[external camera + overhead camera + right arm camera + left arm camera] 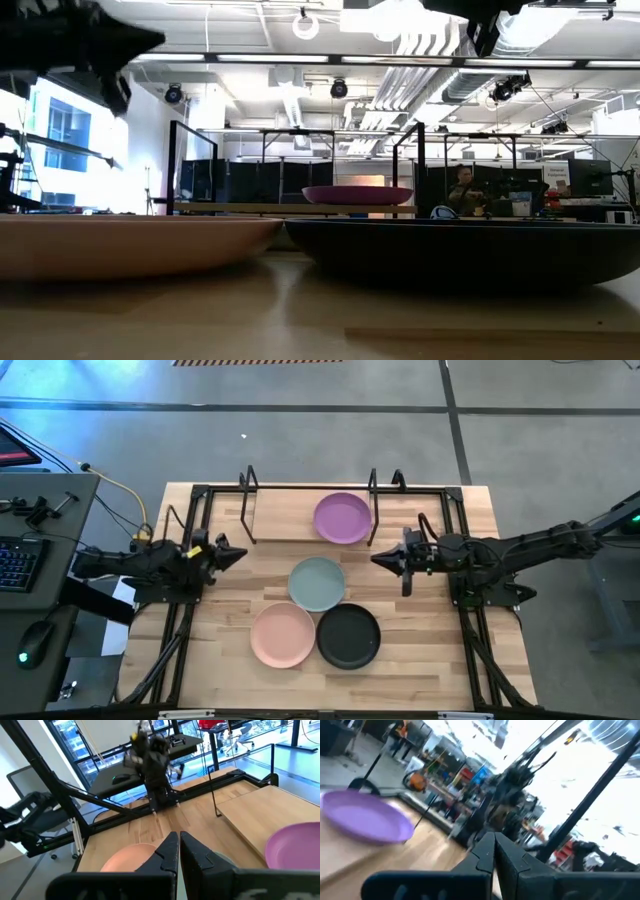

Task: Place and stack plates onto a shelf
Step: Put the light orange plate on the shelf

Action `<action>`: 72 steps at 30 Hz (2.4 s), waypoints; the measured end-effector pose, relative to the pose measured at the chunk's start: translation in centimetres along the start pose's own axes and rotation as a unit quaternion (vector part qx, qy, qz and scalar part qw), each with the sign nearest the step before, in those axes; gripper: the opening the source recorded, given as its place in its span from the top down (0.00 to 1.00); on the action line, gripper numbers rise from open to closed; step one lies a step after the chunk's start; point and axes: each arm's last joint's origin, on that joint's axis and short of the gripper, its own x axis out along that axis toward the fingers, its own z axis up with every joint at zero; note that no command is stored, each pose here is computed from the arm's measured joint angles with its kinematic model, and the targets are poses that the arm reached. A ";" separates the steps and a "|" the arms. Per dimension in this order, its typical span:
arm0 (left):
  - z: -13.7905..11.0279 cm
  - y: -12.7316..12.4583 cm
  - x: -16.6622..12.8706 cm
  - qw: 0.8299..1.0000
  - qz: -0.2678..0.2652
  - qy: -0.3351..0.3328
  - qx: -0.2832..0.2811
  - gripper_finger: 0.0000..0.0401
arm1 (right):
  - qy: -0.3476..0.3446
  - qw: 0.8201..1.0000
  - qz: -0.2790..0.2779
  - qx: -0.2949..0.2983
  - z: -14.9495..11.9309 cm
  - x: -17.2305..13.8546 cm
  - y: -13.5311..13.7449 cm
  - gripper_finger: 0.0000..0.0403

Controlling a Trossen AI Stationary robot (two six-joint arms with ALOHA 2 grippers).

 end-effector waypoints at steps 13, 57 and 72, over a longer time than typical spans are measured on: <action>2.8 -5.6 3.6 0.932 0.011 0.352 -0.086 0.73 | 0.005 0.997 -0.078 -0.010 0.3 -3.5 -1.2 1.00; -13.3 -4.2 7.0 0.778 0.368 0.491 -0.137 0.97 | 0.078 0.991 -0.105 -0.033 -1.1 -4.4 -2.0 1.00; -4.5 -5.5 7.6 0.800 0.304 0.495 -0.151 0.99 | 0.078 0.991 -0.107 -0.033 -1.1 -4.4 -2.0 1.00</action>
